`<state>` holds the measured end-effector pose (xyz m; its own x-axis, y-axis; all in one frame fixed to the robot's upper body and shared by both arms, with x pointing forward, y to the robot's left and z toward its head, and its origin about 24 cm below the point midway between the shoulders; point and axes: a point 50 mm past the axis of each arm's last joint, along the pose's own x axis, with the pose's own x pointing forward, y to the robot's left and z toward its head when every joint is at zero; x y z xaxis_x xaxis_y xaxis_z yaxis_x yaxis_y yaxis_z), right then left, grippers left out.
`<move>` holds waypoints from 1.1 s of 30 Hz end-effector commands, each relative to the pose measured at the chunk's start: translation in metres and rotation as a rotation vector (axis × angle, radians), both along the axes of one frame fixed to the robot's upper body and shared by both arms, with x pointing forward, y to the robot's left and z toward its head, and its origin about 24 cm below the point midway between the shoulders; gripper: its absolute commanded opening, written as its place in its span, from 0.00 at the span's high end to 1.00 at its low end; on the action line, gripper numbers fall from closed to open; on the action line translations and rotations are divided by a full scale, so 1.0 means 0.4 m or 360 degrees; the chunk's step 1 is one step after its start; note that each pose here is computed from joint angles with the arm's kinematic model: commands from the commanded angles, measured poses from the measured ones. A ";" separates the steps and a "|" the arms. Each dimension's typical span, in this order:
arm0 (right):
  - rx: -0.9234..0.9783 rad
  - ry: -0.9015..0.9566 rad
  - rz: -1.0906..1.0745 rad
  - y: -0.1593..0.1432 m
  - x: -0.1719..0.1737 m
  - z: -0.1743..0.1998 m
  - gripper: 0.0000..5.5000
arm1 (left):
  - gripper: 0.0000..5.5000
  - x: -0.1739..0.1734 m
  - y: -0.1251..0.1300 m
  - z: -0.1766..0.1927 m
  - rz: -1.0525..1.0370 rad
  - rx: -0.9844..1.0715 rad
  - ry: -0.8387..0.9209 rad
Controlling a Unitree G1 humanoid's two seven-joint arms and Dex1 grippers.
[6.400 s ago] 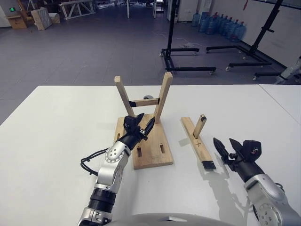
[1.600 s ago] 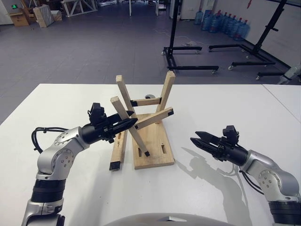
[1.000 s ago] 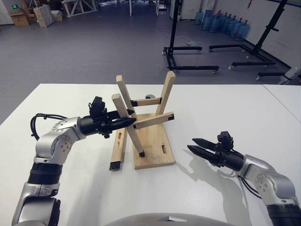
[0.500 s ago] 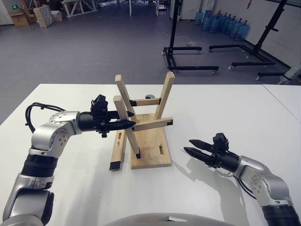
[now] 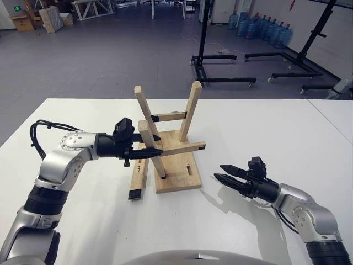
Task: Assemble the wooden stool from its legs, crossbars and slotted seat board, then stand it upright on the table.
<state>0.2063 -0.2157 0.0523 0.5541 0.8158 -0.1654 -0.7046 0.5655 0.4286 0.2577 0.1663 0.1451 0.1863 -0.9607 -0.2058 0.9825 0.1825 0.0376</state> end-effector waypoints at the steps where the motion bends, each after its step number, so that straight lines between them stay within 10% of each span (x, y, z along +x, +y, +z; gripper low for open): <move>1: -0.0019 -0.0001 0.0004 -0.004 0.006 0.008 0.41 | 0.63 -0.024 0.005 -0.060 0.0062 0.0121 0.0129; 14: -0.0031 -0.0009 -0.0021 0.000 0.003 0.006 0.41 | 0.28 -0.043 0.034 -0.064 0.0207 0.0135 0.0082; 25: -0.0059 0.0011 -0.0078 -0.002 -0.023 -0.005 0.41 | 0.27 -0.097 0.082 -0.114 0.0675 0.0443 0.0132; 33: -0.0068 0.0039 -0.0150 0.003 -0.054 -0.027 0.41 | 0.27 -0.083 -0.010 -0.174 0.1300 0.0354 0.0543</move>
